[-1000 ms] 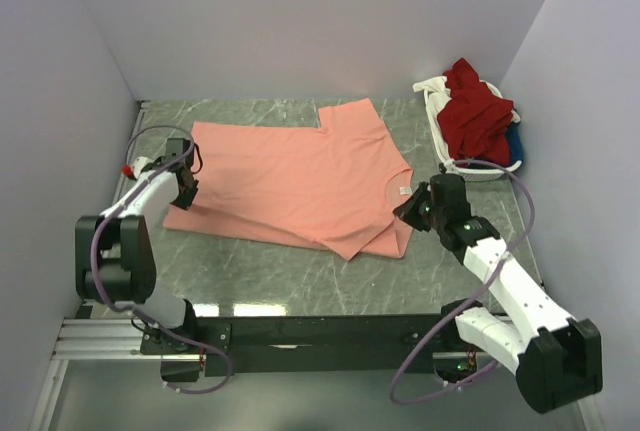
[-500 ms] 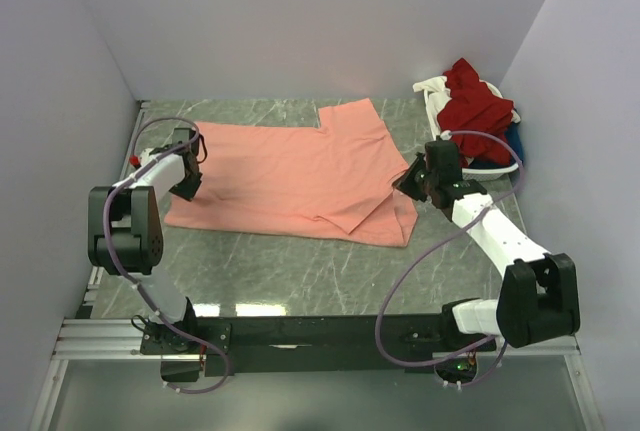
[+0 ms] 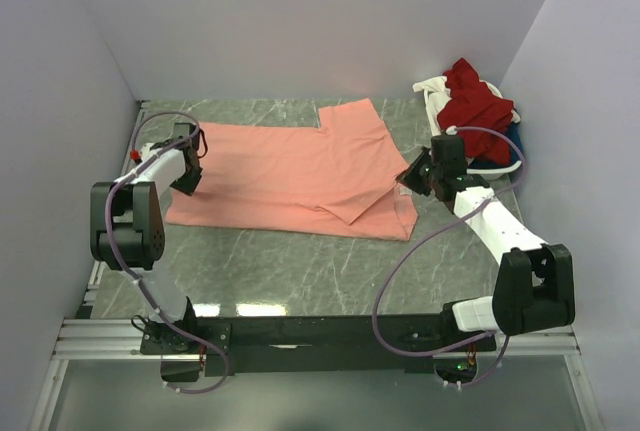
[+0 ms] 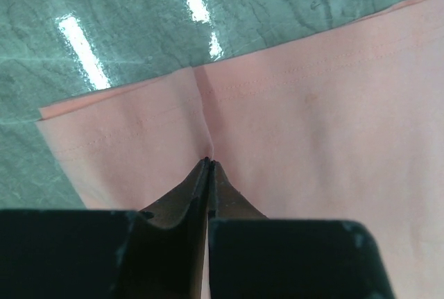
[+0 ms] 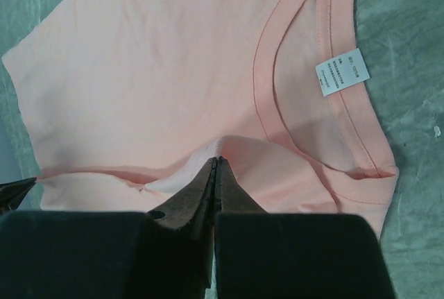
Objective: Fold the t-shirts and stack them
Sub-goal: Fold the tshirt
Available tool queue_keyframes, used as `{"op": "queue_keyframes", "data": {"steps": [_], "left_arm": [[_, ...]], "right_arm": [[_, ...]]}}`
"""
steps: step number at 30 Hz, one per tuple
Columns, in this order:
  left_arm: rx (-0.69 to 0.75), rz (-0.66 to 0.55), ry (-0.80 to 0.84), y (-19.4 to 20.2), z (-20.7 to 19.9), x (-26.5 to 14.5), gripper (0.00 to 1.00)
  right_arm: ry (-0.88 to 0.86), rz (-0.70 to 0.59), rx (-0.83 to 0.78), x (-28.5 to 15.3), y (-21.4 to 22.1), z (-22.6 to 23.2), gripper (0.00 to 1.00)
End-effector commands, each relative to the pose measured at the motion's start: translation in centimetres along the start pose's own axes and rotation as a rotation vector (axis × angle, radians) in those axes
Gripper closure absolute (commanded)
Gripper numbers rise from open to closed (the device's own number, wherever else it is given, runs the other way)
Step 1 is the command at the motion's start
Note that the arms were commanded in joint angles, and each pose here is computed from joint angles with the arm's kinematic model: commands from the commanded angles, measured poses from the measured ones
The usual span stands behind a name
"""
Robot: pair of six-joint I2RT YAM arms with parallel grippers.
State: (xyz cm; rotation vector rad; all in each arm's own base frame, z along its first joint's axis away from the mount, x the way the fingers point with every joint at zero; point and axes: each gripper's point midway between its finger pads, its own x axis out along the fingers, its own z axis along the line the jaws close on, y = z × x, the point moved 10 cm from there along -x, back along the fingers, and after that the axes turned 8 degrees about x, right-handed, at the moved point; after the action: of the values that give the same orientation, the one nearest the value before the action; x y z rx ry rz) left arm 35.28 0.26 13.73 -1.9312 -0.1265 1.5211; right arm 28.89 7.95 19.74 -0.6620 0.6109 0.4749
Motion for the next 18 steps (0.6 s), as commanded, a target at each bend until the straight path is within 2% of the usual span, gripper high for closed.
{"op": "queue_keyframes", "data": {"steps": [1, 13, 18], "left_arm": [[0.012, -0.030, 0.007, -0.8, -0.8, -0.1, 0.92], [0.031, -0.030, 0.027, -1.1, -2.0, 0.4, 0.91], [0.046, -0.021, 0.036, -1.0, -2.4, 0.7, 0.86]], "right_arm": [[-0.047, -0.054, 0.001, 0.0, -1.9, 1.1, 1.00], [-0.019, -0.053, 0.020, 1.7, -3.3, 0.7, 1.00], [-0.014, -0.045, 0.027, 2.4, -3.9, 0.6, 1.00]]}}
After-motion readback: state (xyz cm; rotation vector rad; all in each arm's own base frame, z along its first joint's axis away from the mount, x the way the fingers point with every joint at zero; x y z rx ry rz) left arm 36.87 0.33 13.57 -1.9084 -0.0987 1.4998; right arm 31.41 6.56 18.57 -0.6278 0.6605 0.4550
